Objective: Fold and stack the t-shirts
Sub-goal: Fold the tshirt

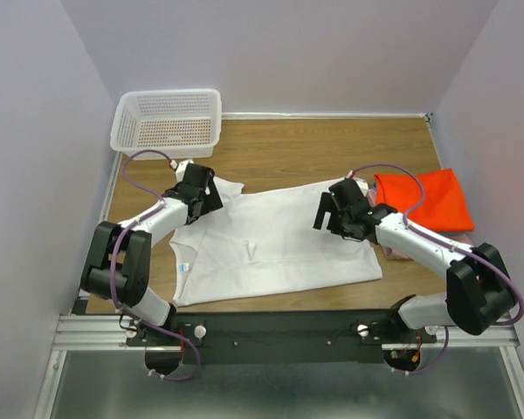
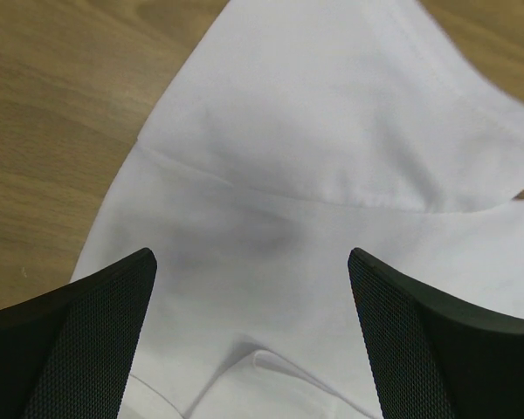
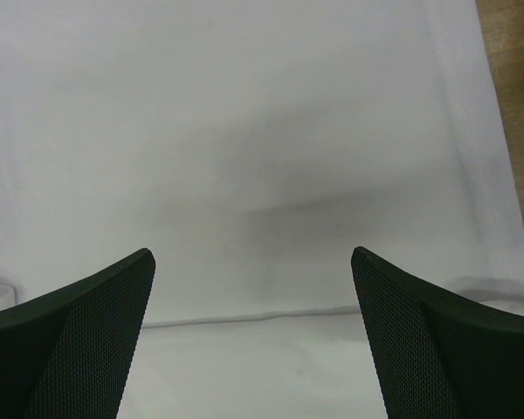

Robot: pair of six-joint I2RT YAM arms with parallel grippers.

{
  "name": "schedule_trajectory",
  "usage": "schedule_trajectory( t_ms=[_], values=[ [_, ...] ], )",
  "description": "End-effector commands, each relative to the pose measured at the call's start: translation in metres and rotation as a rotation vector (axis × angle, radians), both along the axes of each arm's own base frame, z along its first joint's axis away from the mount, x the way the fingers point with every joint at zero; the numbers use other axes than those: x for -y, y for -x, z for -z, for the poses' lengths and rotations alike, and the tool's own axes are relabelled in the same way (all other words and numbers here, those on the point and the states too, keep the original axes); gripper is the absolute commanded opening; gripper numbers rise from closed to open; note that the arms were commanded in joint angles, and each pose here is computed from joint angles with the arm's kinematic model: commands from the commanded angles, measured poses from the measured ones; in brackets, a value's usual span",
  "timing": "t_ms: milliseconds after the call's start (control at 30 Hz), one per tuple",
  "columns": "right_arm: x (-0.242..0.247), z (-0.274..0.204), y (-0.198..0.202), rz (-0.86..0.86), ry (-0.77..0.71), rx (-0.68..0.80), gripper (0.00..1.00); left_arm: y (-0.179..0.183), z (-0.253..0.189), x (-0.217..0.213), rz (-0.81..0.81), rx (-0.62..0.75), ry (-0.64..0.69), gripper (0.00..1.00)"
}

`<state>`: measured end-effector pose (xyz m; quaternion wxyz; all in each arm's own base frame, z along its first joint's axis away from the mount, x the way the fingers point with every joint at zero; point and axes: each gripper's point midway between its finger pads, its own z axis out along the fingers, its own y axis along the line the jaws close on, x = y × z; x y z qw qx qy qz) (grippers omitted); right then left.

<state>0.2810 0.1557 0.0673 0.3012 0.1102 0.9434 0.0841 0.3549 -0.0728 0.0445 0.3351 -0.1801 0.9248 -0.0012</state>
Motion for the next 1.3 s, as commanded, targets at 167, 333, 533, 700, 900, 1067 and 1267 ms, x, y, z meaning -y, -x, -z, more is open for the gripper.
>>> schedule_trajectory(
  t_ms=[167,333,533,700,900,1067,1267],
  values=[
    [-0.001,-0.011,-0.021,0.003,0.021,0.060,1.00,-0.073,-0.064,0.003,-0.036,0.264,-0.016,0.98],
    [-0.001,-0.011,-0.025,-0.010,0.023,0.063,1.00,-0.096,-0.047,0.010,-0.015,0.249,-0.025,0.98],
    [0.003,-0.017,-0.025,-0.010,0.020,0.085,1.00,-0.115,-0.041,0.001,-0.062,0.263,-0.064,0.97],
    [0.007,-0.023,-0.023,0.000,0.017,0.106,1.00,-0.126,-0.026,-0.020,-0.121,0.243,-0.104,0.94],
    [0.010,-0.024,-0.023,0.001,0.023,0.112,1.00,-0.134,-0.013,-0.021,-0.123,0.214,-0.114,0.76],
    [0.011,-0.021,-0.024,0.003,0.029,0.101,1.00,-0.142,-0.009,-0.022,-0.130,0.196,-0.130,0.71],
    [0.012,-0.024,-0.025,0.008,0.026,0.109,1.00,-0.148,0.002,-0.020,-0.130,0.143,-0.133,0.57]
  ],
)
